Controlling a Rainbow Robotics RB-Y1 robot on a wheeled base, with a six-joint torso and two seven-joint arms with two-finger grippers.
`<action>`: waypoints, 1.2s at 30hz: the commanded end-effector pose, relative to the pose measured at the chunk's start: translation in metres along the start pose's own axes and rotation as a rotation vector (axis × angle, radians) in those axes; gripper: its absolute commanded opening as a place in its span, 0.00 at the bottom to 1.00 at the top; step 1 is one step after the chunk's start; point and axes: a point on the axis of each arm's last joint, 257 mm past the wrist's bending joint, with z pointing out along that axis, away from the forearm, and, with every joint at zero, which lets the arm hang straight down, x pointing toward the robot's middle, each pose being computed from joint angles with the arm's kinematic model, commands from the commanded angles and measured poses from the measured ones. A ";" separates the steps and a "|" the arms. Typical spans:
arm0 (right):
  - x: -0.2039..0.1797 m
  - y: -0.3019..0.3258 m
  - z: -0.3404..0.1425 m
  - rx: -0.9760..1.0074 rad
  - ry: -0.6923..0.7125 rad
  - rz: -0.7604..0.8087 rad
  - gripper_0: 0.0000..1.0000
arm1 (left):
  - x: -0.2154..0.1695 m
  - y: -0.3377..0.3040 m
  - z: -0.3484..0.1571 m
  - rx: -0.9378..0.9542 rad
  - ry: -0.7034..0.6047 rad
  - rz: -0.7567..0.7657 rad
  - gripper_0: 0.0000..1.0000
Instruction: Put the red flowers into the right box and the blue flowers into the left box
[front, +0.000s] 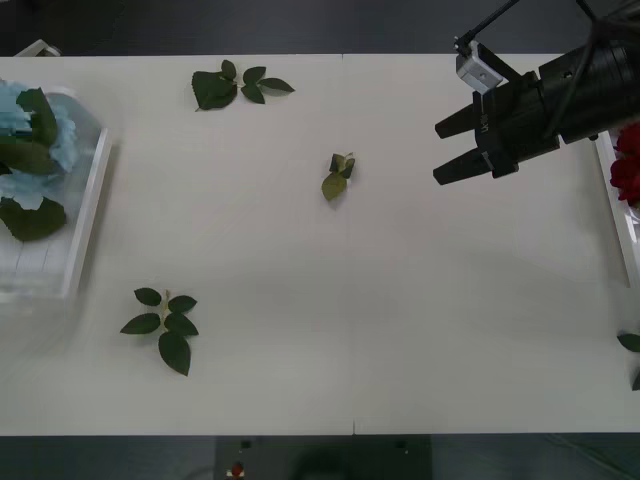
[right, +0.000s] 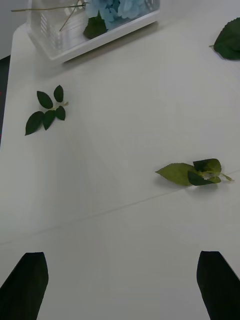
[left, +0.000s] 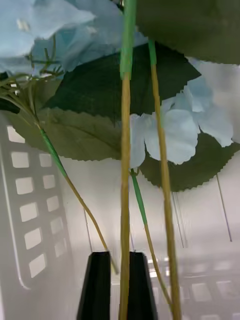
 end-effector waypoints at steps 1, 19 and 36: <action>-0.002 -0.003 -0.005 0.013 0.002 -0.015 0.87 | -0.009 0.008 -0.010 -0.011 -0.025 -0.051 0.49; -0.002 -0.003 -0.005 0.013 0.002 -0.015 0.87 | -0.074 -0.132 -0.060 0.558 -0.221 -0.116 0.91; -0.002 -0.003 -0.005 0.013 0.002 -0.015 0.86 | -0.149 -0.340 -0.099 0.955 -0.361 -0.011 0.90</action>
